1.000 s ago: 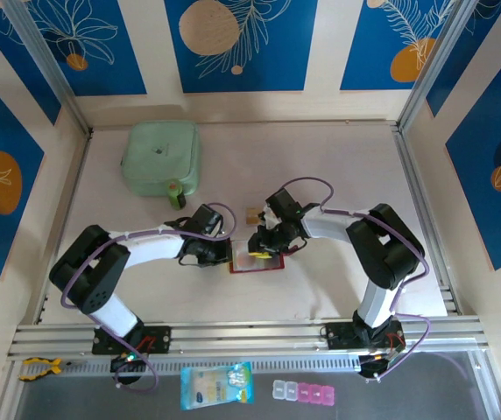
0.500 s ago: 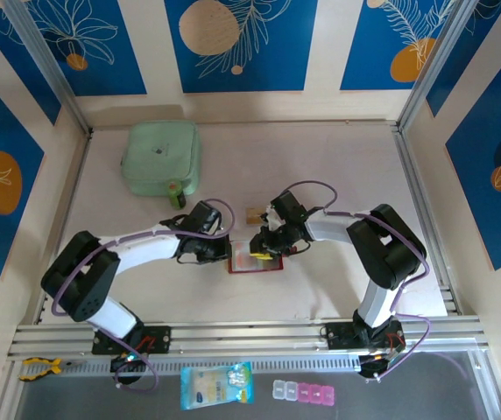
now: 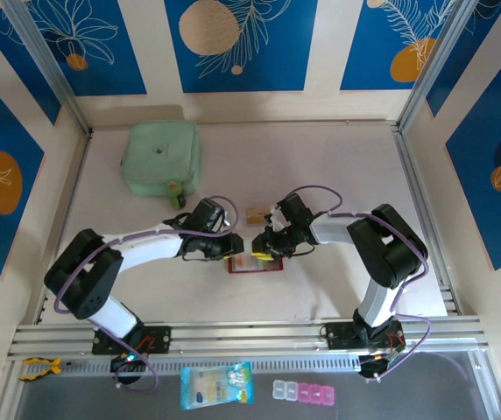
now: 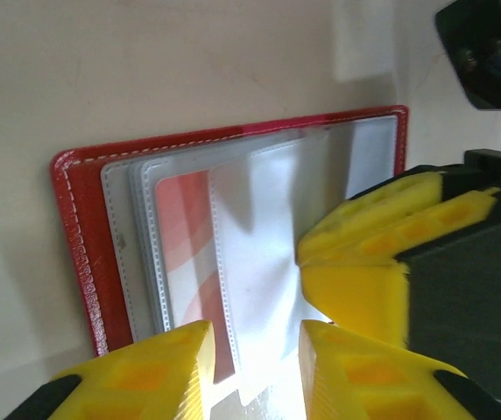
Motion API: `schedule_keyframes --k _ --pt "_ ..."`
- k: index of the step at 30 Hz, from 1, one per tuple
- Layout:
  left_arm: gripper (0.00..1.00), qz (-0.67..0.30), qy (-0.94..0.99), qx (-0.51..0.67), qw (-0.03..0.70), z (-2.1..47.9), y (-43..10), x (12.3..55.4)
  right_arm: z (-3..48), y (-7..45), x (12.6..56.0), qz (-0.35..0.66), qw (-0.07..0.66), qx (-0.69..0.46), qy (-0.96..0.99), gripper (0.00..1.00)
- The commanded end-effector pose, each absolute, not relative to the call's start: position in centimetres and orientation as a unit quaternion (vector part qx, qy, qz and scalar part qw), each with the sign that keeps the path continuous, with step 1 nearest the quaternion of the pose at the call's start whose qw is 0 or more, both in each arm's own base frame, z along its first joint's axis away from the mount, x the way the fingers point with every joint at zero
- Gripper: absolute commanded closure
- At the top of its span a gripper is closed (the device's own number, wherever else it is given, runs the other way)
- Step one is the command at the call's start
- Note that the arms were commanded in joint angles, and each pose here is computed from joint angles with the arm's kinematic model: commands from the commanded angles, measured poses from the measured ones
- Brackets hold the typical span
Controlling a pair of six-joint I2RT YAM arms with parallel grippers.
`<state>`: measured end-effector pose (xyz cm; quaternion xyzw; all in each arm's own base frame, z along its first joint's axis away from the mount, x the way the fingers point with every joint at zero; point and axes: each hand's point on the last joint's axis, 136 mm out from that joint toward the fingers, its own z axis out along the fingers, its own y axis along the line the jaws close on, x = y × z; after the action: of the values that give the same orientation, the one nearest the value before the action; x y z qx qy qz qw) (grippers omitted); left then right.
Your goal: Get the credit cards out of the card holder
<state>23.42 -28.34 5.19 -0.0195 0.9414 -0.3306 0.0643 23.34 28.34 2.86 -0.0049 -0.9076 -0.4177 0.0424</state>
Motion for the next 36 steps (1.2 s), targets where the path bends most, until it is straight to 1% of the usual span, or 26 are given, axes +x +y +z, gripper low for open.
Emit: schedule_keyframes --k 1,6,15,20,25,36 --pt "0.68 -0.348 0.936 -0.018 0.055 5.3 -29.7 23.5 3.0 28.1 22.7 -0.427 0.055 -0.014 -0.902 0.73" --pt "0.68 -0.348 0.936 -0.02 0.043 4.4 -30.0 23.2 3.1 28.2 22.7 -0.433 0.057 -0.013 -0.9 0.72" --pt "0.78 -0.359 0.932 -0.022 0.042 4.5 -30.6 23.3 3.6 28.1 22.6 -0.438 0.053 -0.012 -0.897 0.73" --pt "0.81 -0.363 0.931 -0.02 0.042 4.8 -30.8 23.5 4.3 27.9 22.7 -0.441 0.047 -0.011 -0.896 0.73" --pt "0.81 -0.368 0.928 -0.019 0.05 5.8 -31.0 23.8 5.2 27.5 22.8 -0.442 0.036 -0.012 -0.896 0.71" --pt "0.76 -0.384 0.922 0.005 0.053 8.4 -32.9 24.1 8.3 24.4 23.4 -0.429 -0.014 -0.023 -0.903 0.69"
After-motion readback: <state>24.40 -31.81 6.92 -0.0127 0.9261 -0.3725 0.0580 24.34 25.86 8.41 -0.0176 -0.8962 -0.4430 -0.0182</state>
